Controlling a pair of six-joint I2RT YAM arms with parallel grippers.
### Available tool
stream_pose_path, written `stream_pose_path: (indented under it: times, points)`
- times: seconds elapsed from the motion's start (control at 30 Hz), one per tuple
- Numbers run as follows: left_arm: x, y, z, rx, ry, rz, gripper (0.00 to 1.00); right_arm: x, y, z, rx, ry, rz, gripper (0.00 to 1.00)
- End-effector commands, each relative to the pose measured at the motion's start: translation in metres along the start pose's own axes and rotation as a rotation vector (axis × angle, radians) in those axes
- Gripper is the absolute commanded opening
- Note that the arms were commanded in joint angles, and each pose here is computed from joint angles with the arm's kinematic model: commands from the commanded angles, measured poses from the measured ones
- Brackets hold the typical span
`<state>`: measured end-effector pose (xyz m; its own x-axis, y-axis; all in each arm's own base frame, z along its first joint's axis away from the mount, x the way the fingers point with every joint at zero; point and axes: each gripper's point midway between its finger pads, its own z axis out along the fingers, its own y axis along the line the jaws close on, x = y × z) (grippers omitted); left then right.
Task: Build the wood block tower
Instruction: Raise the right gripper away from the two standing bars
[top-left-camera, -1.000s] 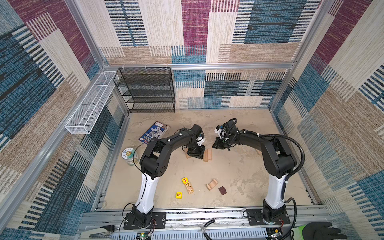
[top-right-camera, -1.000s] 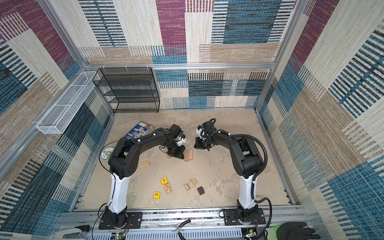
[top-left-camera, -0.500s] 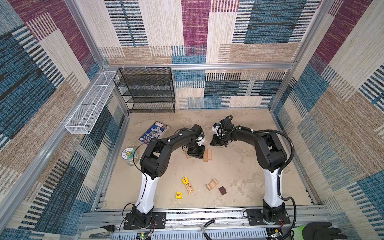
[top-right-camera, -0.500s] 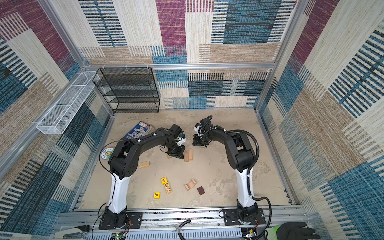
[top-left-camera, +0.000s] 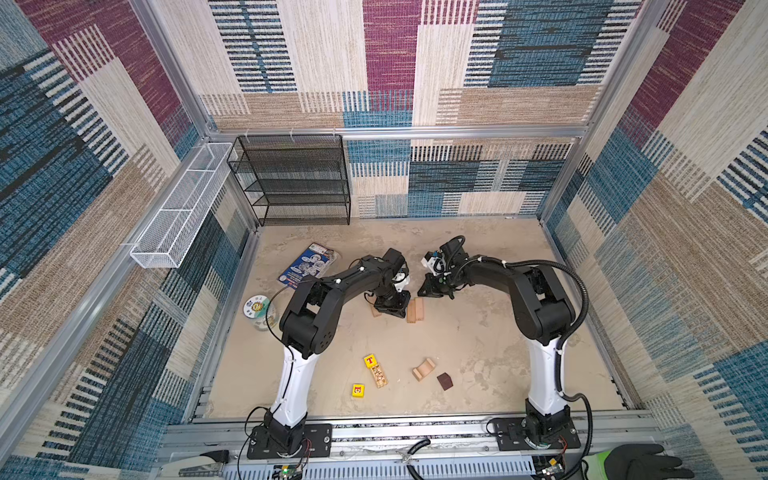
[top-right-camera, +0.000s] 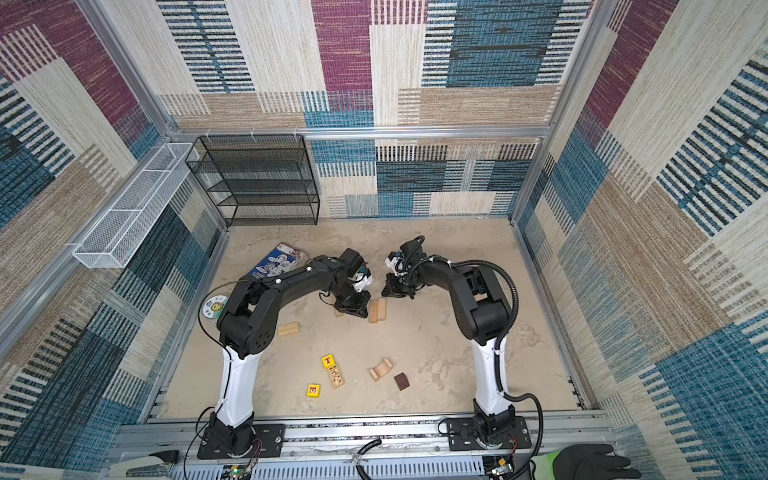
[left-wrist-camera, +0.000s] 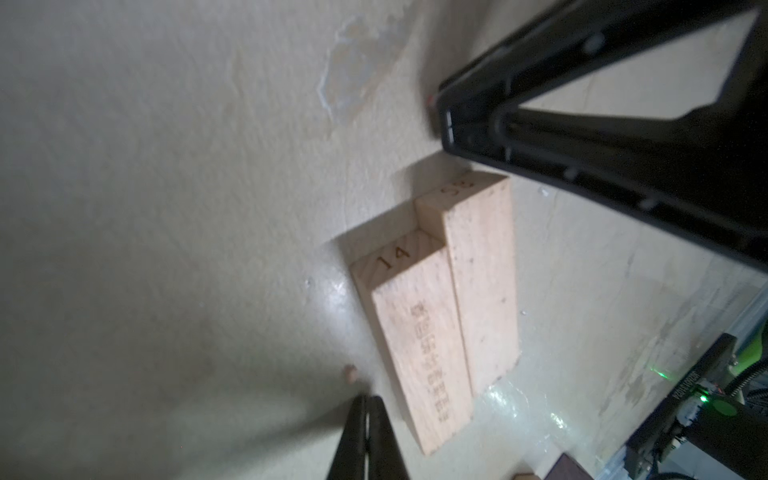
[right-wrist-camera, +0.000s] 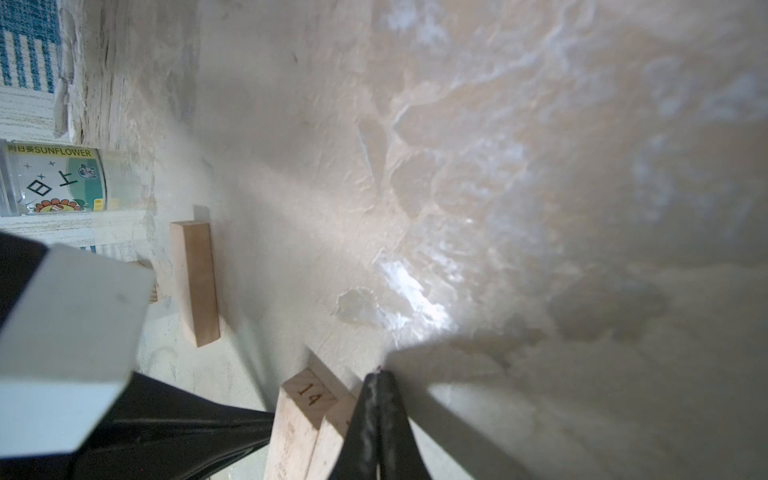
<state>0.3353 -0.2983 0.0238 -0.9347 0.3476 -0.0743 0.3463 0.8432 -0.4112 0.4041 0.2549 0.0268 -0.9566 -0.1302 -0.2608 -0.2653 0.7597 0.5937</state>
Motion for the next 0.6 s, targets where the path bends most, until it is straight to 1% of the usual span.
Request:
stream_pose_path:
  times: [0.0, 0.57]
  points:
    - [0.0022, 0.0045, -0.0014, -0.029, 0.008, 0.008, 0.09, 0.0052, -0.0018, 0.0021, 0.011, 0.022, 0.017, 0.07]
    - [0.0023, 0.0022, -0.0021, -0.017, 0.008, 0.008, 0.09, 0.0057, 0.0033, -0.0012, -0.009, 0.020, 0.024, 0.05]
